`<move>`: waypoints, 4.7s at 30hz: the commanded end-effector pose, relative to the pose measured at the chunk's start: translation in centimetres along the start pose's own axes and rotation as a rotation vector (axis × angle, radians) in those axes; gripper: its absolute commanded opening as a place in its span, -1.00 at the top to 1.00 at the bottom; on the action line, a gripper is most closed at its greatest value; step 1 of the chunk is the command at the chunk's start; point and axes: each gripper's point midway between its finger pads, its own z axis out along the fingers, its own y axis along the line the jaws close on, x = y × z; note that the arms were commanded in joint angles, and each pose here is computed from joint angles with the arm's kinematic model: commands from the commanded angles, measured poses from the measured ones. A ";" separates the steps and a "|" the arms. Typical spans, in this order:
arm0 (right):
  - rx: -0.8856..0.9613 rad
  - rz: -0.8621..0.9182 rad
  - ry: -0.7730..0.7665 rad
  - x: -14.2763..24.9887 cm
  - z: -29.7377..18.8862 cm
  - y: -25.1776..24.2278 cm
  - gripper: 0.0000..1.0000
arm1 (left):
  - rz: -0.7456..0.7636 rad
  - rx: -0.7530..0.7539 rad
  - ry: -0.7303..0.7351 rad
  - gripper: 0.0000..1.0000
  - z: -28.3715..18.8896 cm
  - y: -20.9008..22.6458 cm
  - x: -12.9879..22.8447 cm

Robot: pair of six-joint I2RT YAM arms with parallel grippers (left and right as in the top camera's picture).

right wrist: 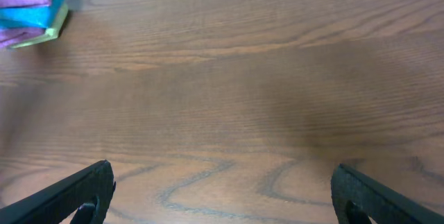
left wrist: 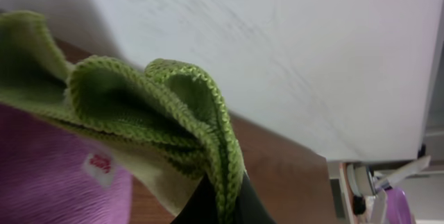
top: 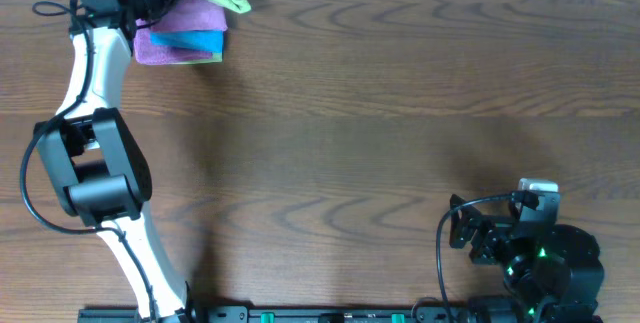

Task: Fold the cloth
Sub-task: 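Lower the green towel onto the pink and blue stack with the left gripper, then open the left gripper and release the towel on the stack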

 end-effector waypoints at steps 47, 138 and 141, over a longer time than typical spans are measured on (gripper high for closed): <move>0.017 0.021 -0.004 0.1 0.0 -0.4 -0.98 | -0.001 -0.394 0.013 0.85 -6.0 10.3 -0.4; 0.017 0.021 -0.004 0.1 0.0 -0.4 -0.99 | 0.213 -0.382 0.287 -0.90 -16.2 -8.7 9.5; 0.017 0.021 -0.004 0.1 0.0 -0.4 -0.98 | 0.207 -0.369 0.288 -0.90 -16.2 -9.0 9.6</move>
